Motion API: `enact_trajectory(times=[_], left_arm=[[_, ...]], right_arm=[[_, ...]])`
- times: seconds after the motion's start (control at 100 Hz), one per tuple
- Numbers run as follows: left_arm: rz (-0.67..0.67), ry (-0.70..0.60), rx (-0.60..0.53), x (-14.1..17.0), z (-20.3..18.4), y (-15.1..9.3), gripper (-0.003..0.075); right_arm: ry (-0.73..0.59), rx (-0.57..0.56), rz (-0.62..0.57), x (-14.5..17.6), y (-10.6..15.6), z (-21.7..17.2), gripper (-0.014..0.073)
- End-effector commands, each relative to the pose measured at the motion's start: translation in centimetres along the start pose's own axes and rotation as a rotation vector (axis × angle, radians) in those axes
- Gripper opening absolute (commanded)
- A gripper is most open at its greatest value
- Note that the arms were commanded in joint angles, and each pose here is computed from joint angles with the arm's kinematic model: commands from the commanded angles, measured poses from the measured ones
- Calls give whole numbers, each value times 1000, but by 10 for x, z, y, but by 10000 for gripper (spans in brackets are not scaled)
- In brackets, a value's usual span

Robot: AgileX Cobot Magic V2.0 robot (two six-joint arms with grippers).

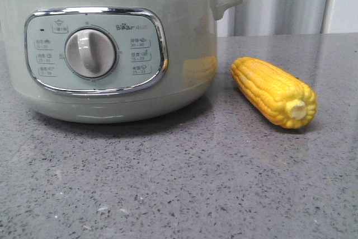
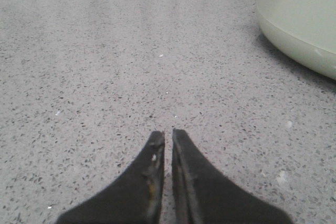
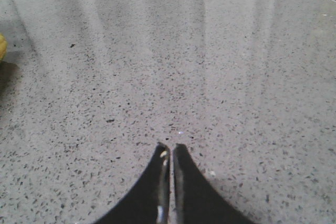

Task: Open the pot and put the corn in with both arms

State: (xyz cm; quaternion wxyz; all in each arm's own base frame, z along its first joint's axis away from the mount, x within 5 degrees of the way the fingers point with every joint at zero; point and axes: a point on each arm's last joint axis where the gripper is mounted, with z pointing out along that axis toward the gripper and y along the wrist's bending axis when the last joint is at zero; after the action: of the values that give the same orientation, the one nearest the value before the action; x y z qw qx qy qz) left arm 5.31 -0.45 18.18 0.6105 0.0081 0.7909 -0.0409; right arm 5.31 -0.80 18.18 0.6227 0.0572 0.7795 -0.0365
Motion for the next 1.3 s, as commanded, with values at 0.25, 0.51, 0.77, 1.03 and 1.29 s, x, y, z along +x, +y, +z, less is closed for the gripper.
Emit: enact_trajectory(times=[0.25, 0.51, 0.77, 1.03, 1.29], left_arm=[[-6, -47, 6, -1, -2, 0, -20], [-6, -47, 6, -1, -2, 0, -20], [-6, -47, 6, -1, -2, 0, -20], [15, -72, -1, -3, -2, 0, -20], [16, -182, 2, -13, -3, 0, -20]], right_arm=[[-15, 6, -10, 4, 0, 1, -74], [-15, 6, -10, 4, 0, 1, -74], [-15, 6, -10, 4, 0, 1, -74], [-15, 8, -15, 4, -1, 1, -74], [-26, 7, -15, 3, 0, 1, -74]])
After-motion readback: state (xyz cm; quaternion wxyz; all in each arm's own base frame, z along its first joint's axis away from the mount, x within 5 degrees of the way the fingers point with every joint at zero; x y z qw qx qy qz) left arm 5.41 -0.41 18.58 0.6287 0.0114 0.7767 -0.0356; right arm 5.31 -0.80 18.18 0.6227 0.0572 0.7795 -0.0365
